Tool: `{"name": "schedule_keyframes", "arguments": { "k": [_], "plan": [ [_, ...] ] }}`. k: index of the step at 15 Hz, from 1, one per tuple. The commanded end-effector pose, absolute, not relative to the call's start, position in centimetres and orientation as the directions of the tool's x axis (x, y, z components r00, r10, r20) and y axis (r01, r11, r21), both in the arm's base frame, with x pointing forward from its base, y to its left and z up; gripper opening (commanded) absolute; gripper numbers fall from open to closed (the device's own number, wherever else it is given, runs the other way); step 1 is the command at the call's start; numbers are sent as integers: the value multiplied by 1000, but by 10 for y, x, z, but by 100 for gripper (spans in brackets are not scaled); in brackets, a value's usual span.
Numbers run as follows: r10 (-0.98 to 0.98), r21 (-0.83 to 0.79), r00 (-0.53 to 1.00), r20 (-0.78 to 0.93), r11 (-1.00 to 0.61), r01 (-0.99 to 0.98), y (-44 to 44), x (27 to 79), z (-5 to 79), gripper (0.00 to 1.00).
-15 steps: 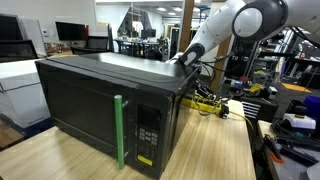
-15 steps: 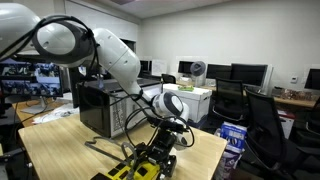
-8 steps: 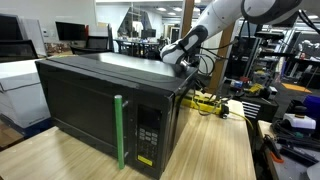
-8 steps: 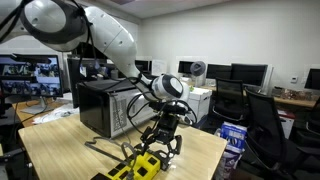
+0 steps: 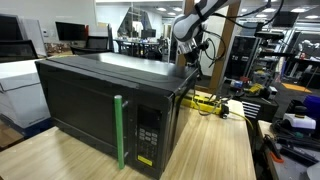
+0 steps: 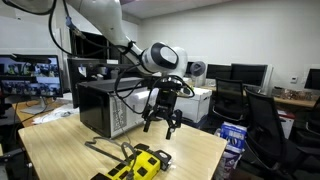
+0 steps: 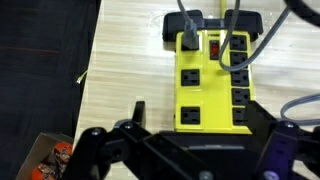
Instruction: Connect the grey cable on the first switch on the left side of the black and yellow extension cable.
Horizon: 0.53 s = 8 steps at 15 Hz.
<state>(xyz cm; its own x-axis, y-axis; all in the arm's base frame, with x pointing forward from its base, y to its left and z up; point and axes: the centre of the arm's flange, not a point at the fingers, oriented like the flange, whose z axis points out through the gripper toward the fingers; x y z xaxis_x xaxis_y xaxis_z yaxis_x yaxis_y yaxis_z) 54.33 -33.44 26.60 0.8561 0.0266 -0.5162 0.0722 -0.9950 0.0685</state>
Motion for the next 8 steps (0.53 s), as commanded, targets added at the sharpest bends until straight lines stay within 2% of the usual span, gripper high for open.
{"name": "schedule_keyframes", "arguments": {
  "k": [1,8],
  "plan": [
    [-34,65,937,-347,-998,-12,-296,489,300,100],
    [-29,164,998,-65,-986,-18,-234,435,324,100]
  ]
}}
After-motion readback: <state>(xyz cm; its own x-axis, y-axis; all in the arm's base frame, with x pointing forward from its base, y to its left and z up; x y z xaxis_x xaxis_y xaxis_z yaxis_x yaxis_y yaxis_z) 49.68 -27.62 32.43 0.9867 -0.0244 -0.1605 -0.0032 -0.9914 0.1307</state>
